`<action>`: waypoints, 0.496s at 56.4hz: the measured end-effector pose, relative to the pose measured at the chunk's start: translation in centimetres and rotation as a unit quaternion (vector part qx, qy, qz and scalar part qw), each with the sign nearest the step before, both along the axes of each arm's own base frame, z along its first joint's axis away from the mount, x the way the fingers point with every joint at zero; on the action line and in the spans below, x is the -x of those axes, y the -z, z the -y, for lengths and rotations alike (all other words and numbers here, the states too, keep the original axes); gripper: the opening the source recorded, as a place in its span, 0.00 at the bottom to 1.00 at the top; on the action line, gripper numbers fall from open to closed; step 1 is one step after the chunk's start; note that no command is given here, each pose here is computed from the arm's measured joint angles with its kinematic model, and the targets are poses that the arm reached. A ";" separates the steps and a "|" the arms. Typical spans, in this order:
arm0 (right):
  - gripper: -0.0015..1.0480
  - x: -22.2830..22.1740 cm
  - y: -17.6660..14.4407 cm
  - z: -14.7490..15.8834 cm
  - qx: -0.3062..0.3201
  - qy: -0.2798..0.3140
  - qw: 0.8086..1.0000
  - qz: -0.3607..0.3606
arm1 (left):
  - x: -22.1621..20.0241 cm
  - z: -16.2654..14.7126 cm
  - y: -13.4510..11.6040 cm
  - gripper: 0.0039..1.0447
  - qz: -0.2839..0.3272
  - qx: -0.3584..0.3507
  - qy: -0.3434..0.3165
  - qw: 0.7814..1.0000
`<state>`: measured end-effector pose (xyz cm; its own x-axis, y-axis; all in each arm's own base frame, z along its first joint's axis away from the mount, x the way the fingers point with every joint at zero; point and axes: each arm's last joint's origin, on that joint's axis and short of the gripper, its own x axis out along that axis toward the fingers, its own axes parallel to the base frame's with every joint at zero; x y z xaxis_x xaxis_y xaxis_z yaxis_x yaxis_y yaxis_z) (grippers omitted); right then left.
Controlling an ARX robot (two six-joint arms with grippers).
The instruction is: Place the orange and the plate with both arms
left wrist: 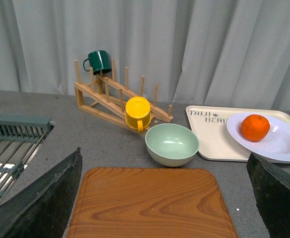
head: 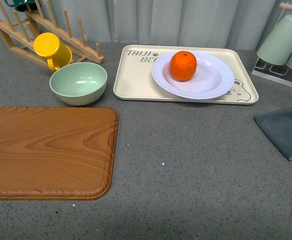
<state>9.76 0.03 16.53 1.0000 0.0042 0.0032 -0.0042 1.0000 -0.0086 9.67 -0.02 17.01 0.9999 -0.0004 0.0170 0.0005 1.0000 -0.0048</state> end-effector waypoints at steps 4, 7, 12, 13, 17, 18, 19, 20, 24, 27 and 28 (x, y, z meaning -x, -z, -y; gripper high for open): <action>0.91 0.0 0.0 0.0 0.000 0.000 1.000 0.000 | 0.0 0.0 0.0 0.94 0.000 0.000 0.000 1.000; 0.91 0.0 0.0 0.0 0.000 0.000 1.000 0.000 | 0.0 0.0 0.0 0.94 0.000 0.000 0.000 1.000; 0.91 0.0 0.0 0.0 0.000 0.000 1.000 0.000 | 0.0 0.0 0.0 0.94 0.000 0.000 0.000 1.000; 0.91 0.0 0.0 0.0 0.000 0.000 1.000 0.000 | 0.0 0.0 0.0 0.94 0.000 0.000 0.000 1.000; 0.91 0.0 0.0 0.0 0.000 0.000 1.000 0.000 | 0.0 0.0 0.0 0.94 0.000 0.000 0.000 1.000; 0.91 0.0 0.0 0.0 0.000 0.000 1.000 0.000 | 0.0 0.0 0.0 0.94 0.000 0.000 0.000 1.000; 0.91 0.0 0.0 0.0 0.000 0.000 1.000 0.000 | 0.0 0.0 0.0 0.94 0.000 0.000 0.000 1.000; 0.91 0.0 0.0 0.0 0.000 0.000 1.000 0.000 | 0.0 0.0 0.0 0.94 0.000 0.000 0.000 1.000; 0.91 0.0 0.0 0.0 0.000 0.000 1.000 0.000 | 0.0 0.0 0.0 0.94 0.000 0.000 0.000 1.000; 0.91 0.0 0.0 0.0 0.000 0.000 1.000 0.000 | 0.0 0.0 0.0 0.94 0.000 0.000 0.000 1.000; 0.91 0.0 0.0 0.0 0.000 0.000 1.000 0.000 | 0.0 0.0 0.0 0.94 0.000 0.000 0.000 1.000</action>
